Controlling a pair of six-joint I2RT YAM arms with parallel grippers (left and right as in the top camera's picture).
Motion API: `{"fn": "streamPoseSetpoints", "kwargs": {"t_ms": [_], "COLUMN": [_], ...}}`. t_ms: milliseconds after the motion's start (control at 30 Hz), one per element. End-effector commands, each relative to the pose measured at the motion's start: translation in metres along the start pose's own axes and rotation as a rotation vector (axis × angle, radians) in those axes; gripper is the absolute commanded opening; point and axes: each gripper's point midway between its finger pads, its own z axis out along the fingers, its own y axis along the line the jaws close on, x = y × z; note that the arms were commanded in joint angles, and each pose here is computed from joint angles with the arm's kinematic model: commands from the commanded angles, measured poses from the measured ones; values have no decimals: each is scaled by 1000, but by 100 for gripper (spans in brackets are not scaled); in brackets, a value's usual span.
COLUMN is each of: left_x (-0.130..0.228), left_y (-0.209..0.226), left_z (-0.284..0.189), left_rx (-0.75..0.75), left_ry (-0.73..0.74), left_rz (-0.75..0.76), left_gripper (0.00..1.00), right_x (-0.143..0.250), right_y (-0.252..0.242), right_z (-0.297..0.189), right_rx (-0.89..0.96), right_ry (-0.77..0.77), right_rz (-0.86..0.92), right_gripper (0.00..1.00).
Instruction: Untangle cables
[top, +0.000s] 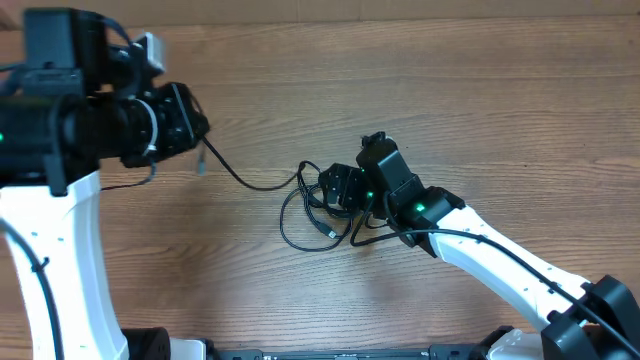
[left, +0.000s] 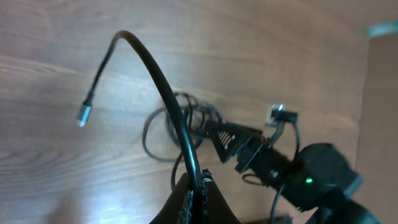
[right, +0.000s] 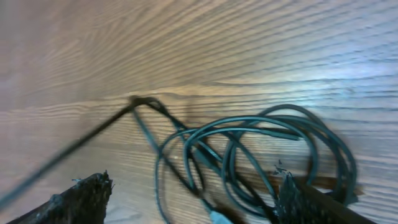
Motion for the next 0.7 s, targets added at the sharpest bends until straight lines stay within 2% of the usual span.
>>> {"fn": "streamPoseSetpoints", "kwargs": {"t_ms": [0,133,367,567,667], "left_x": [13,26,29,32,29], "left_y": [-4,-14,-42,-76,-83], "left_z": [15,25,26,5,-5], "left_rx": [-4,5,73,247,271], "left_ry": [65,115,96,87,55], "left_rz": [46,86,181,225,234], "left_gripper": [4,4,4,4,4], "right_x": [-3,1,10,15,21], "right_y": [12,9,13,11,22], "right_z": [-10,-10,-9,-9,-11], "right_rx": [-56,-48,-80,-73,-133], "right_ry": [-6,9,56,77,113], "right_rz": [-16,-23,-95,-92,-96], "right_gripper": [91,95,95,90,85]}}
